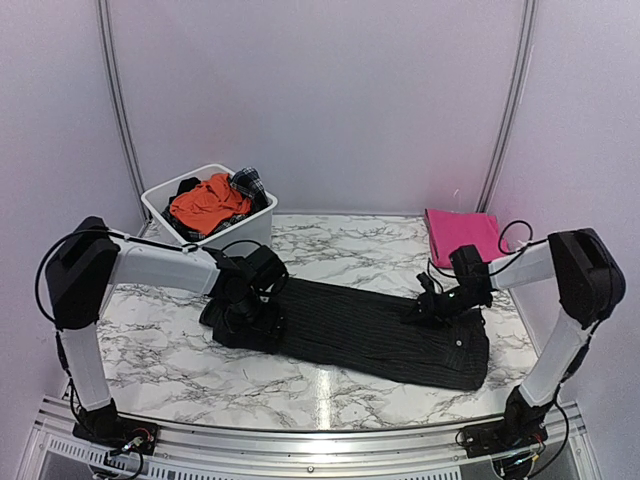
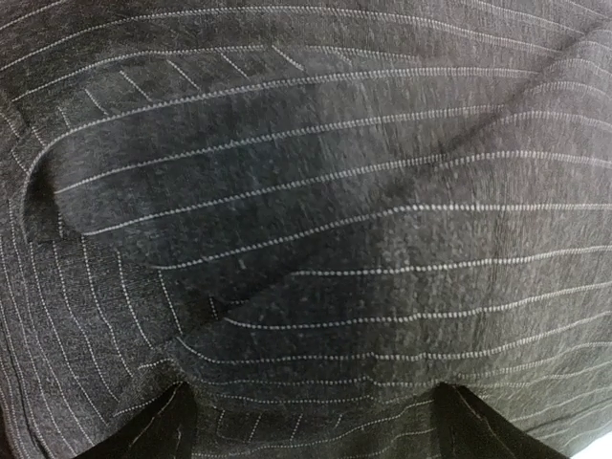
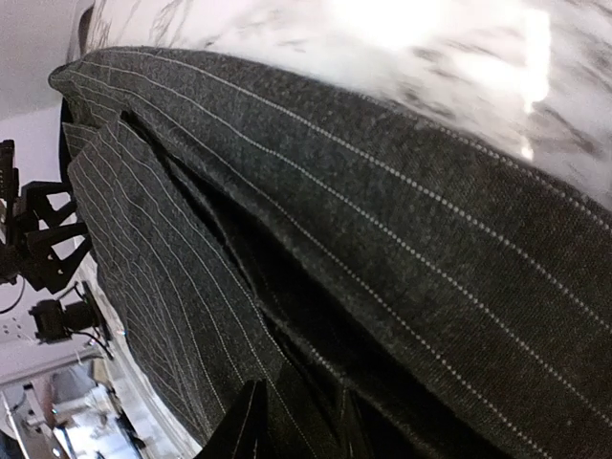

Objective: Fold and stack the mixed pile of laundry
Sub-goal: Rotate the rectangle-folded shirt at the center of the board.

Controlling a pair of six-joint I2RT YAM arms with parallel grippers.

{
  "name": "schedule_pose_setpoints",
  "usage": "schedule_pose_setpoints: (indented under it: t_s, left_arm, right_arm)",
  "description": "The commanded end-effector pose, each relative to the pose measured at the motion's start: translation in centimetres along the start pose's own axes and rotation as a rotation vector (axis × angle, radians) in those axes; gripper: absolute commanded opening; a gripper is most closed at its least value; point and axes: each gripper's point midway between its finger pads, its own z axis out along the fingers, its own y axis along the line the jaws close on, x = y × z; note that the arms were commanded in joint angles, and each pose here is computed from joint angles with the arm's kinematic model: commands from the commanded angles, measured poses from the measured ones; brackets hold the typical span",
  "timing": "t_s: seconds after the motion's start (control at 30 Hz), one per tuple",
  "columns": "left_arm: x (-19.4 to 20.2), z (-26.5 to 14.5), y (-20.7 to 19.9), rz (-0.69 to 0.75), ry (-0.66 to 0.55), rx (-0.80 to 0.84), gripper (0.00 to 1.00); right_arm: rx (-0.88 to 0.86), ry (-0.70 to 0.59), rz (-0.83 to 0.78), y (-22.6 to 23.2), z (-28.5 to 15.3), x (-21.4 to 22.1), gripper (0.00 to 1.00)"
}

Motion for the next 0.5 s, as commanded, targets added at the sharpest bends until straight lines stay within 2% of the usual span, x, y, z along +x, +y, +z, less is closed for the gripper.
schedule_pose_setpoints:
  t_s: [0.0, 0.1, 0.23, 0.33, 0.47]
  left_arm:
    - [-1.0, 3.8, -5.4, 0.100, 0.063, 0.145, 0.89]
    - [-5.5, 4.8, -8.9, 0.165, 0.002, 0.188, 0.89]
    - [-11.6, 3.2, -9.3, 0.152, -0.105, 0.174, 0.94]
    - [-15.5, -0.8, -8.4, 0.111, -0.207, 0.200, 0.97]
    - [-18.4, -7.8, -7.5, 0.128, -0.355, 0.191, 0.99]
  right_arm:
    - [0.146, 0.018, 0.234, -6.4, -2.0, 5.7, 0.28]
    - [0.186, -0.049, 0.221, -5.9, -4.4, 6.2, 0.30]
    - [0.186, -0.215, 0.034, -1.1, -8.2, 1.8, 0.31]
    - [0.201, -0.284, -0.183, 4.6, -9.5, -2.2, 0.35]
    - [0.231, -0.196, -0.365, 8.7, -6.0, -3.7, 0.36]
